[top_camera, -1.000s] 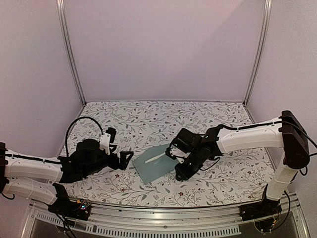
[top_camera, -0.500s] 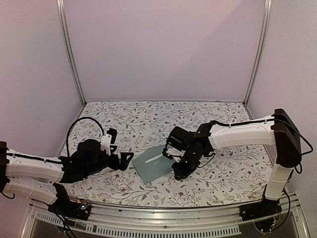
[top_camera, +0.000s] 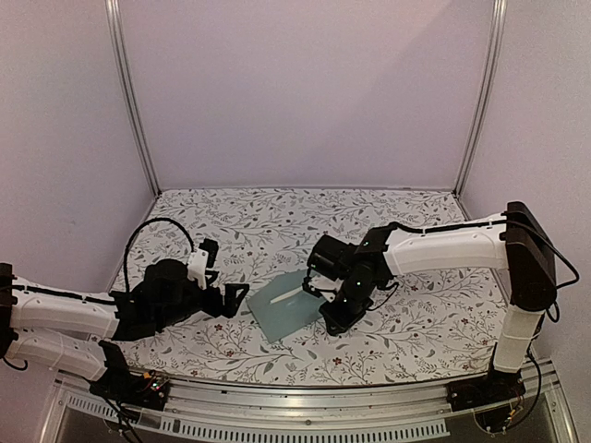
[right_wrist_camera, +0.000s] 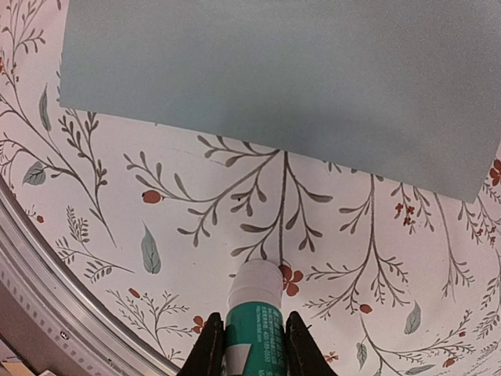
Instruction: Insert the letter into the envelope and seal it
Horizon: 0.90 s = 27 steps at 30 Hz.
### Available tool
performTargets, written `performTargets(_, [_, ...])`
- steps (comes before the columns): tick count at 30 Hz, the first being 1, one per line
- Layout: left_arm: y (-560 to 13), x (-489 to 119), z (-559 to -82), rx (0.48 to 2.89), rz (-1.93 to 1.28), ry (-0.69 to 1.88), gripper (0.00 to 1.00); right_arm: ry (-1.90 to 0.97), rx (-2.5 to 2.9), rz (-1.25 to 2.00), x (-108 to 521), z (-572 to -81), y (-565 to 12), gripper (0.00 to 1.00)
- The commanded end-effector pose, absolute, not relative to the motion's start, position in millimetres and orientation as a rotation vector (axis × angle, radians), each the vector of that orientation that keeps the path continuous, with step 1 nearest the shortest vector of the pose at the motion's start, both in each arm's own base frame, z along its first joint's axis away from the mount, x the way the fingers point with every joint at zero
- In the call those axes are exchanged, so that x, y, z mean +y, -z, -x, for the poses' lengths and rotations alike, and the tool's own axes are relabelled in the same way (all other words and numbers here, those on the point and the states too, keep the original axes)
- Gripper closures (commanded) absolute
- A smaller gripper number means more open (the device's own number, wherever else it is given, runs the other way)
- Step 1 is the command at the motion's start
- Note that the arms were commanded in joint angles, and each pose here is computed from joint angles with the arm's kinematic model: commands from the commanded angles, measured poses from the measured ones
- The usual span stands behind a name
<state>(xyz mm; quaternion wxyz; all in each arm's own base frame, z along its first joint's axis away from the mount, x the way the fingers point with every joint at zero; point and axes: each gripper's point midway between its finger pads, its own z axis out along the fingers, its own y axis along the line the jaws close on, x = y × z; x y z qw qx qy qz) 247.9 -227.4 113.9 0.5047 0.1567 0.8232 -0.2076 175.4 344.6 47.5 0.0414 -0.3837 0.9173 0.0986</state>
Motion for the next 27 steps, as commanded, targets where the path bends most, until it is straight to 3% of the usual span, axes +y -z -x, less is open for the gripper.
performTargets(1, [-118,-226,-254,1.983,-0.367,0.484,0.02,-0.164,2.864,1.171,328,-177,-16,1.0])
performTargets(8, [-118,-225,-254,1.984,-0.363,0.477,0.02,-0.073,2.881,1.147,322,-177,-7,1.0])
performTargets(18, [-118,-224,-254,1.986,-0.366,0.472,0.02,0.139,2.85,1.356,317,-167,5,1.0])
performTargets(27, [-120,-224,-253,1.985,-0.365,0.476,0.01,0.11,2.879,1.306,316,-162,26,1.0])
